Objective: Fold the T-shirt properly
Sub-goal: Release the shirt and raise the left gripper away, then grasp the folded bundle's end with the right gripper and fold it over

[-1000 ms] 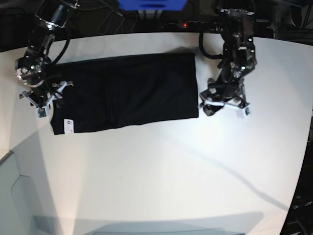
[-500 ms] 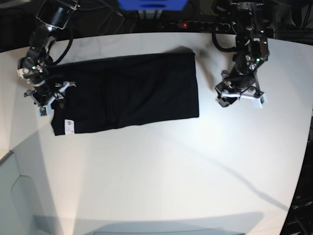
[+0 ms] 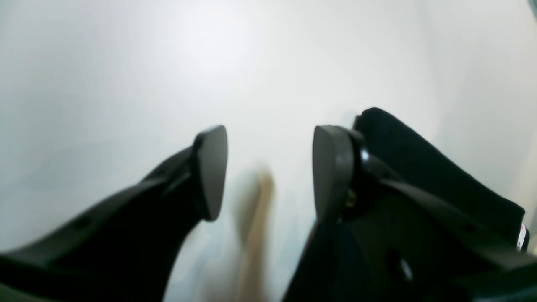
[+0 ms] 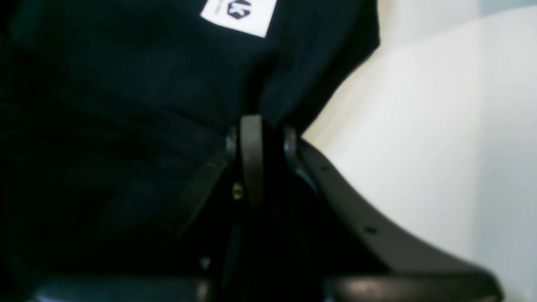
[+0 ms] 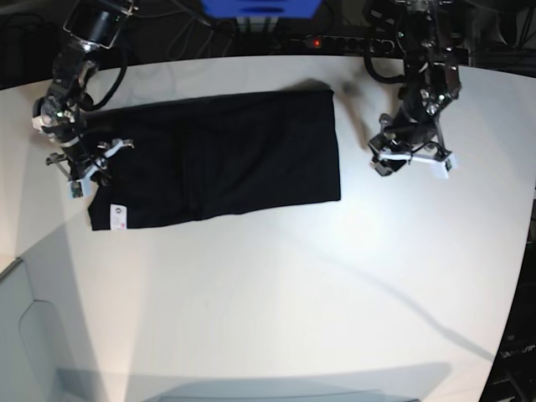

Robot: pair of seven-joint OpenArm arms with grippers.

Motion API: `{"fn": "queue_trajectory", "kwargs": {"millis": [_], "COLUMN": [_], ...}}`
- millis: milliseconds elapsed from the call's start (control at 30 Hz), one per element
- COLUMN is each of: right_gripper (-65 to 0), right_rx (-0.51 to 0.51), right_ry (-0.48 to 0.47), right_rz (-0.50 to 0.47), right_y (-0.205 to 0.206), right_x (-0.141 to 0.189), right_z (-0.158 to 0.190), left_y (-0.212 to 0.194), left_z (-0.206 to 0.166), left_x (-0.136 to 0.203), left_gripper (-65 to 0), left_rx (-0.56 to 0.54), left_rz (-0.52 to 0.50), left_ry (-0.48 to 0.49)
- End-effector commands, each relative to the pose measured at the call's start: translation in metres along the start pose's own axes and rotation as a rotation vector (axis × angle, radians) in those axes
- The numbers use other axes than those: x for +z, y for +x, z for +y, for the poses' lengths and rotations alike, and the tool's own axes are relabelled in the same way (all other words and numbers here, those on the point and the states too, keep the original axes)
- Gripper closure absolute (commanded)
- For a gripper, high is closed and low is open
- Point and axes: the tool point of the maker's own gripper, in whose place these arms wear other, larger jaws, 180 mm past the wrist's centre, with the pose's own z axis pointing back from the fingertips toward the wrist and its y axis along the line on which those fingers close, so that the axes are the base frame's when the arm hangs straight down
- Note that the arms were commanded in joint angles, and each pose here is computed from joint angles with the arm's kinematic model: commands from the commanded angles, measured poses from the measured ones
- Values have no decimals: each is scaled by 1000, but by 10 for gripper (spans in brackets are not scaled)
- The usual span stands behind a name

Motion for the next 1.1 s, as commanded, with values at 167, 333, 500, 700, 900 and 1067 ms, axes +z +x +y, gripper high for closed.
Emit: {"fn": "queue_trajectory", "kwargs": {"millis": [167,333,500,700,900,1067], "right_gripper": [0,0,0,0,0,0], "right_rx": [117,182,244,298,346,384], "right_ry": [-89,-117,-104,-14,118,220], "right_rz": [9,-77,-150,-198,-239,-264], "right_y": [24,55,80,87,94,99], "right_x": [24,44,57,66,67,65], "right_z": [-16,-10,14,64,121,162], "left_y": [7,-3,-20,-47,-70,-82], "left_z": [-7,3,3,-14,-27,-48], "left_x": [3,-1,-9,-21,-40,-49], "left_gripper": [-315,-315,-313,-311,-251,-232], "left_rx": [-7,-1,-6,-35,-65,-111], "left_rz": [-20,7,58,134,211,251], "left_ry": [-22,2,7,-26,-40,-79]}}
